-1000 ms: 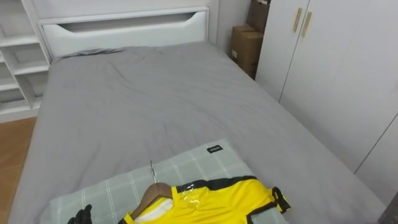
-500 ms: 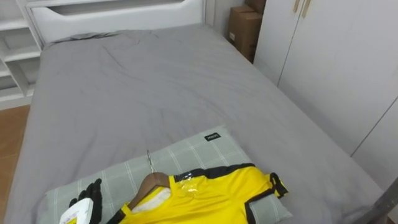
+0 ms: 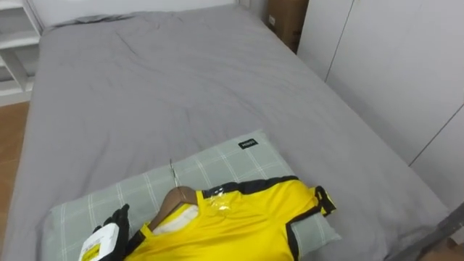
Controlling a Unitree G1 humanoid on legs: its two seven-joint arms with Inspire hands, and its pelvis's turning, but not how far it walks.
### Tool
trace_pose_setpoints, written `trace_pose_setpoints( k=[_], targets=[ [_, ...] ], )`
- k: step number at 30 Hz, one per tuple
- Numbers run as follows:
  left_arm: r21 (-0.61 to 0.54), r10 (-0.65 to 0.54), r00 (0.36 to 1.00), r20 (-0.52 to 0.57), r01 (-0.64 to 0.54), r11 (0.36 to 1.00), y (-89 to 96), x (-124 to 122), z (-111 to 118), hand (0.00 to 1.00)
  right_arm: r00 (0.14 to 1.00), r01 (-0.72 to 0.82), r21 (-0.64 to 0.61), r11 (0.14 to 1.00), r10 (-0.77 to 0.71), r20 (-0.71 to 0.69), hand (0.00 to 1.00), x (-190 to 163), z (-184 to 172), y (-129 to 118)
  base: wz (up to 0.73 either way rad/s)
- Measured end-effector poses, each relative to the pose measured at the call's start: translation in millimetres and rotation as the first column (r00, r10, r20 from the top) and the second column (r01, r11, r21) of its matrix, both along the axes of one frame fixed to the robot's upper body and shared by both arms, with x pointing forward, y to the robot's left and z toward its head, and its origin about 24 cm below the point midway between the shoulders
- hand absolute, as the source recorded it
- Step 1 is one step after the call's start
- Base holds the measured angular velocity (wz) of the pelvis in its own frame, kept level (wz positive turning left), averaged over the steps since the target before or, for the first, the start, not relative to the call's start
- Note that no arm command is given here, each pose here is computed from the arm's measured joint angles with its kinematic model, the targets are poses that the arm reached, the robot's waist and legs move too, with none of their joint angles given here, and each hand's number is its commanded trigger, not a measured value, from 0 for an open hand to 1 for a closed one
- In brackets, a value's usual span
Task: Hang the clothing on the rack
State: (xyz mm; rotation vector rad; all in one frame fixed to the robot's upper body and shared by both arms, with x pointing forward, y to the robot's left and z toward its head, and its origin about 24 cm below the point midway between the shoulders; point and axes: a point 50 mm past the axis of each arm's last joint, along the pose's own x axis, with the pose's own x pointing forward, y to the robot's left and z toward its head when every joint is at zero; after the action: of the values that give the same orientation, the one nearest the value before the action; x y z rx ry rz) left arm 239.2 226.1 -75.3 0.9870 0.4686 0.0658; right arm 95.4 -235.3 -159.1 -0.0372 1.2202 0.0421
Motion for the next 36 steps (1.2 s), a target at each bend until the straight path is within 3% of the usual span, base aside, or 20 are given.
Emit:
trace_pose_setpoints(
  k=[7,20,36],
  targets=[
    [0.012,-0.039,0.998,-0.045,0.040,0.999,-3.9,9,-1,0.00,0.998,-0.063,-0.008,0.998,0.063,0.008,0.00,9,2,2,0.00],
    [-0.004,0.004,1.000,0.002,-0.004,1.000,4.6,38,19,0.00,0.994,-0.093,-0.024,0.995,0.094,0.050,0.00,26,5,6,0.00],
    [-0.059,0.052,0.998,0.028,-0.050,0.997,10.6,53,31,0.00,0.986,-0.137,-0.051,0.989,0.141,0.084,0.00,44,9,13,0.00]
  ],
)
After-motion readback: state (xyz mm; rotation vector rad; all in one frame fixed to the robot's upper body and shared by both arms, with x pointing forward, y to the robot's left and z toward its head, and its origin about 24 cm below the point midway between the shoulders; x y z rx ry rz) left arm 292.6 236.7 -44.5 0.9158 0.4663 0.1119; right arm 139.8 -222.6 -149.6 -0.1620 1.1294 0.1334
